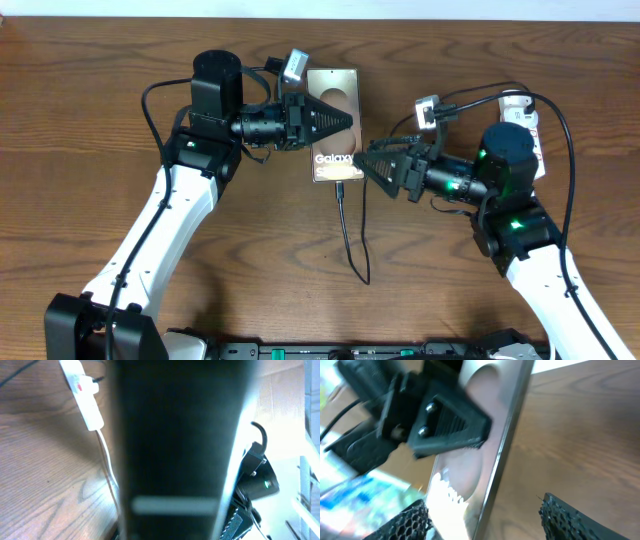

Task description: Plug charger to phone and switch on socket

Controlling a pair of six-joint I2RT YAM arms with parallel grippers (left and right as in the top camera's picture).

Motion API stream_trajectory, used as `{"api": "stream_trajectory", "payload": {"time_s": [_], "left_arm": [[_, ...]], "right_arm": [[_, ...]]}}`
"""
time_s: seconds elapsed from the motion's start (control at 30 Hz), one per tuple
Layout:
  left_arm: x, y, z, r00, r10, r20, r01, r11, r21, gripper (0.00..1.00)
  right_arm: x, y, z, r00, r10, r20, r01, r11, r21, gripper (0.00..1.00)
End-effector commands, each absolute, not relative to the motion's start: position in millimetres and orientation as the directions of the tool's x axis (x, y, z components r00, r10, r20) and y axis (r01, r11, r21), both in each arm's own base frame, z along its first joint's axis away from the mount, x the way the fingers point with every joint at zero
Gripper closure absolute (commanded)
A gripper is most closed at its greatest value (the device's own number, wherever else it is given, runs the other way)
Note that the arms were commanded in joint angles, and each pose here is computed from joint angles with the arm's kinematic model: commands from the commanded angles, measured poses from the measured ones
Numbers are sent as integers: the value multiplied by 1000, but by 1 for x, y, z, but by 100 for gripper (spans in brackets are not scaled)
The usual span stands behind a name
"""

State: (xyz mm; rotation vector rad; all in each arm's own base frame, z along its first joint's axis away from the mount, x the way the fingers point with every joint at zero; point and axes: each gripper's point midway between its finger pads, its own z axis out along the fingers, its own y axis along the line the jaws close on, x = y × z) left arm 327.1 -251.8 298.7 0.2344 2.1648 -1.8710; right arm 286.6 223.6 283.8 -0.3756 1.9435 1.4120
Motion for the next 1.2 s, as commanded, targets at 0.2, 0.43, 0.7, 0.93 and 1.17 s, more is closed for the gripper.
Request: {"api": "stream_trajectory", "payload": {"time_s": [0.2,0.43,0.7,0.93,1.17], "left_arm": [[305,-259,315,-928,33,-370,372,85,-924,93],[296,-270,318,-918,62,-391,395,65,-916,92],[289,-278,318,-906,87,-415,420,53,-906,93],[292,-278,318,-907,75,-415,420,63,-905,93],[294,-278,317,-907,66,-416,420,71,-905,76]], "right_arm": [[253,235,297,-706,23,-708,-694,178,698,31],[265,236,285,-726,35,-687,-666,217,714,46],[269,238,277,-744,27,-668,-648,216,730,62],[259,241,287,-717,0,-697,-690,144,710,76],[260,240,287,-717,1,-697,-690,145,710,99]]}}
